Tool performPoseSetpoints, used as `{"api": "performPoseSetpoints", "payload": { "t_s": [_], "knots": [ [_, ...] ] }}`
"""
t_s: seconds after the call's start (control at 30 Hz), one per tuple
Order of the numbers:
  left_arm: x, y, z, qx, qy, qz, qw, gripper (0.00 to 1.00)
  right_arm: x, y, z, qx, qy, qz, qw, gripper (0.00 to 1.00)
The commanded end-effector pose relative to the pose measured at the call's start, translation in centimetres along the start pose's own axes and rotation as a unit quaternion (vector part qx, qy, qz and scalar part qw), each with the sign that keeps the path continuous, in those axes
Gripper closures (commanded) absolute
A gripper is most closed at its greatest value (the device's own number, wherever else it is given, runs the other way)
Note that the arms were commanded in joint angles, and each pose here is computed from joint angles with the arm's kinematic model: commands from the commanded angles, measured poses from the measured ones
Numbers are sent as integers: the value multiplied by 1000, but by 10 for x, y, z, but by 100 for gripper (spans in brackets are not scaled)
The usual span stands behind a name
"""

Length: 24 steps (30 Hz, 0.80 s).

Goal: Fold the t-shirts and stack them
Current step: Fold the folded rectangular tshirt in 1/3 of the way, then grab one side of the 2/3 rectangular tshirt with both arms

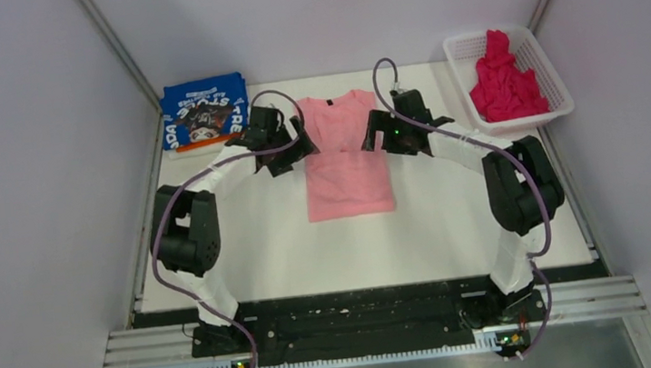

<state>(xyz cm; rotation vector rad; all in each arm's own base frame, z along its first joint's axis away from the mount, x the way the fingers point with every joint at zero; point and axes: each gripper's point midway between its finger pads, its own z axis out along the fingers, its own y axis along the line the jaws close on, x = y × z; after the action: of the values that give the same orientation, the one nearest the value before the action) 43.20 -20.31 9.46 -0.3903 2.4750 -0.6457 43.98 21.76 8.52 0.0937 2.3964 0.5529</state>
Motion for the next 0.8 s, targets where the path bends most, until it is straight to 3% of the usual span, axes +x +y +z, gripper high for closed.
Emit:
{"api": "performPoseSetpoints", "payload": {
  "t_s": [0.0,0.4,0.53,0.63,0.77],
  "knots": [
    [3,-4,-40,17,-23,5,1000,1,-2,2,-37,-15,-26,-2,1000,1],
    [127,37,-60,8,68,0,998,2,106,-15,-85,-51,44,77,995,1],
    [135,43,-49,9,66,-20,998,14,120,-14,-85,-63,53,80,993,5],
    [139,45,-43,5,73,-24,997,32,123,-13,-82,-66,53,80,993,14],
    [145,47,-39,2,82,-22,996,42,130,-17,-74,-57,63,86,993,27]
  ]
}}
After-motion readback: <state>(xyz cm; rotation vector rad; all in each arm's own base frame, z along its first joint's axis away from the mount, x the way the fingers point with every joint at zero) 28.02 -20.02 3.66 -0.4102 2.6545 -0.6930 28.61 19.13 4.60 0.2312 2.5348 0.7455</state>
